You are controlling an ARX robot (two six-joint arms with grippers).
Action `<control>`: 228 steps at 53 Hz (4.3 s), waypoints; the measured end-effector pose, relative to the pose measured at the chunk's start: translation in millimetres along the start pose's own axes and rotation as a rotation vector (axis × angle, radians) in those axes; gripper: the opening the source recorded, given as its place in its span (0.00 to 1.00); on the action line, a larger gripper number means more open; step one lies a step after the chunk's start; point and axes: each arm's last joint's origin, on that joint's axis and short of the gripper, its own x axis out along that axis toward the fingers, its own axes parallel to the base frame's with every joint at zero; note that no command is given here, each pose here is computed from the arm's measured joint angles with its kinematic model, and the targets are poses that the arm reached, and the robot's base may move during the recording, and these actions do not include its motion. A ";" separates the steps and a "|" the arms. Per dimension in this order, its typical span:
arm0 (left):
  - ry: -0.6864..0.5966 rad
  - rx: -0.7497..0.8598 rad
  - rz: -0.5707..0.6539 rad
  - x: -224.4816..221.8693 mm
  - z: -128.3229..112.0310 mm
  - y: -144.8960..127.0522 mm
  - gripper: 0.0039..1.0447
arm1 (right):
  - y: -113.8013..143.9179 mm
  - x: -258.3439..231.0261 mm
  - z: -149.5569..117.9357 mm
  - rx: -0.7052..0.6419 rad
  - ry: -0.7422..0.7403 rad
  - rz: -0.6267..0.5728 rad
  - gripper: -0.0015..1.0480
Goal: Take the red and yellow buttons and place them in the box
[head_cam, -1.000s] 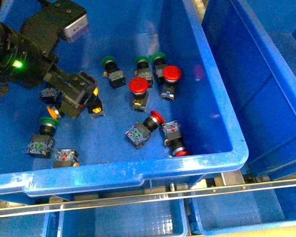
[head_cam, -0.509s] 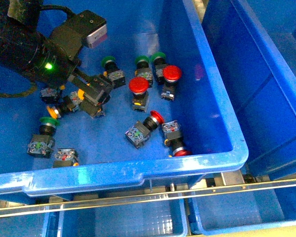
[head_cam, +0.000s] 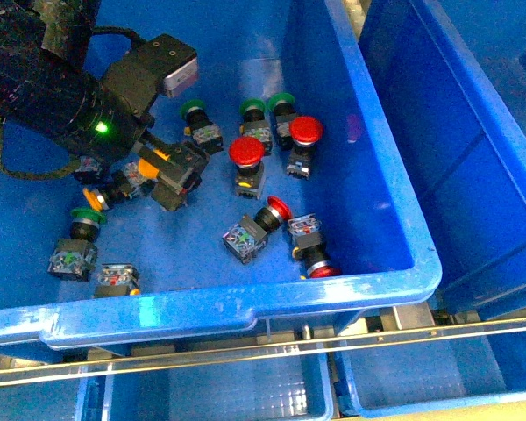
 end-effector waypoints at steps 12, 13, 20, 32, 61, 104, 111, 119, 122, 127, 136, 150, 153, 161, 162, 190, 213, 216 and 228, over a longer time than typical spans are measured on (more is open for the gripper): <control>-0.005 -0.004 0.007 -0.1 1.0 1.3 0.65 | 0.0 0.0 0.0 0.000 0.000 0.000 0.93; -0.005 -0.004 0.009 -0.2 1.1 1.5 0.64 | 0.0 0.0 0.0 0.000 0.000 0.000 0.93; -0.004 -0.009 0.012 -0.4 -0.3 3.4 0.43 | 0.0 0.0 0.0 0.000 0.000 0.000 0.93; 0.002 -0.034 0.013 -1.3 -5.3 8.2 0.35 | 0.0 0.0 0.0 0.000 0.000 0.000 0.93; -0.042 -0.309 -0.033 -41.7 -6.8 22.2 0.34 | 0.0 0.0 0.0 0.000 0.000 0.000 0.93; -0.160 -0.775 -0.323 -117.0 -1.0 -19.2 0.34 | 0.0 0.0 0.0 0.000 0.000 0.000 0.93; -0.182 -0.894 -0.391 -130.0 -0.8 -22.9 0.34 | 0.0 0.0 0.0 0.000 0.000 0.000 0.93; -0.215 -1.006 -0.440 -141.3 0.9 -24.9 0.34 | 0.0 0.0 0.0 0.000 0.000 0.000 0.93; -0.225 -1.039 -0.455 -145.1 2.2 -25.6 0.34 | 0.0 0.0 0.0 0.000 0.000 0.000 0.93; -0.236 -1.088 -0.486 -151.1 3.9 -28.4 0.34 | 0.0 0.0 0.0 0.000 0.000 0.000 0.93; -0.216 -1.108 -0.574 -157.3 10.1 -48.8 0.34 | 0.0 0.0 0.0 0.000 0.000 0.000 0.93; -0.183 -1.039 -0.681 -167.9 23.4 -86.3 0.34 | 0.0 0.0 0.0 0.000 0.000 0.000 0.93; -0.177 -1.027 -0.700 -170.1 25.8 -92.9 0.34 | 0.0 0.0 0.0 0.000 0.000 0.000 0.93; -0.162 -1.010 -0.714 -170.8 28.0 -103.2 0.34 | 0.0 0.0 0.0 0.000 0.000 0.000 0.93; -0.160 -1.011 -0.711 -170.6 27.7 -103.2 0.34 | 0.0 0.0 0.0 0.000 0.000 0.000 0.93; -0.157 -1.019 -0.647 -157.7 17.0 -82.2 0.34 | 8.3 35.1 5.7 -0.261 0.414 0.469 0.93; -0.168 -0.981 -0.699 -156.9 32.4 -104.7 0.34 | 29.3 56.6 8.4 -0.421 0.369 0.673 0.93; -0.173 -0.974 -0.708 -157.6 35.3 -107.9 0.34 | 30.9 58.3 8.2 -0.431 0.365 0.684 0.93; -0.154 -0.964 -0.723 -153.2 39.0 -120.0 0.34 | 34.6 68.1 10.9 -0.464 0.325 0.702 0.93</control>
